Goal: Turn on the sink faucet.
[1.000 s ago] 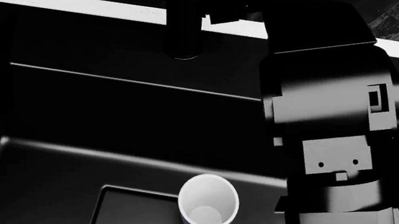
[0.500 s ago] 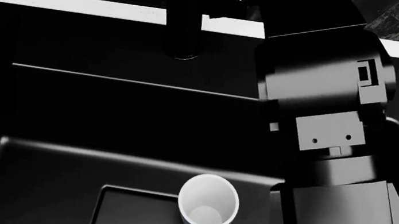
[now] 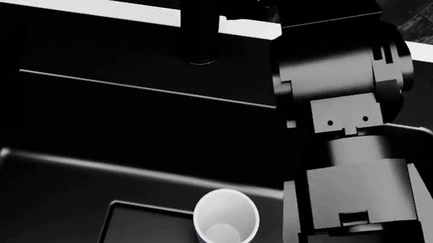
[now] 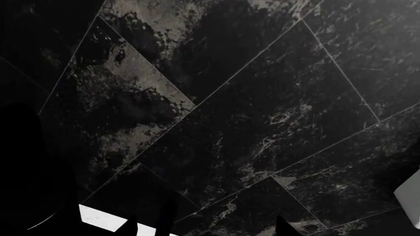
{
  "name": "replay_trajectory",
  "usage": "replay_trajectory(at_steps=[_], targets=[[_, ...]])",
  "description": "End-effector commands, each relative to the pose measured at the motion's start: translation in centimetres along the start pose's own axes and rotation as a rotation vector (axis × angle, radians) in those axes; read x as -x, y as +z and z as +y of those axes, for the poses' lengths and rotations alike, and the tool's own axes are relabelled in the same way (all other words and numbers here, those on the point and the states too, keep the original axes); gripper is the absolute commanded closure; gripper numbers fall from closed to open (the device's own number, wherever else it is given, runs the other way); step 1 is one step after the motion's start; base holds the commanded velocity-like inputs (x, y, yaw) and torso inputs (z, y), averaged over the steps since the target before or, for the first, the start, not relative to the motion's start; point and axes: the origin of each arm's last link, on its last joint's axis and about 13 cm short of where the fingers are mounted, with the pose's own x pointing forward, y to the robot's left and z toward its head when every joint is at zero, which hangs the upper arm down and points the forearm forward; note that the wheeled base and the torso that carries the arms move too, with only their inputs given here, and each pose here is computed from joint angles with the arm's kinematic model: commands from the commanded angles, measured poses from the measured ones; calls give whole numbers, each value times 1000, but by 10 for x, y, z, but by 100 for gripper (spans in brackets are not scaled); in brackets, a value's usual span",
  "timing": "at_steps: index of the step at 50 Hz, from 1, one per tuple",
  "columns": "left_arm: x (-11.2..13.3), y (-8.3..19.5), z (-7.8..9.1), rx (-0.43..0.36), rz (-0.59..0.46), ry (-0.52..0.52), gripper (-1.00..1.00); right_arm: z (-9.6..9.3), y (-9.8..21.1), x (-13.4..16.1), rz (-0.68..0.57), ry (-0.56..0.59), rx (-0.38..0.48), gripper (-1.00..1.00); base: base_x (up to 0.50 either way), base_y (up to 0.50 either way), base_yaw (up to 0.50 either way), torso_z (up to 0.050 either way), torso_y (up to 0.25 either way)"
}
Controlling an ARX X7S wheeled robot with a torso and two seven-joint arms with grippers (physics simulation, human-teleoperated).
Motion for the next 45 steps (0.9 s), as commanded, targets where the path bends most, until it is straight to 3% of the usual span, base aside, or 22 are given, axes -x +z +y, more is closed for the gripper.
replay_trajectory(at_steps=[1,35,45], targets=[[1,1,-1,38,-36,-36,-100,11,5,-6,-2,38,15,-100,0,0,0,0,0],[7,4,-4,36,-42,-59,-100,1,12,-9,-6,3,-2,-100,0,0,0,0,0],[10,3,-5,38,-41,-60,-100,-21,12,-6,-10,-71,-69,-100,0,0,0,0,0]])
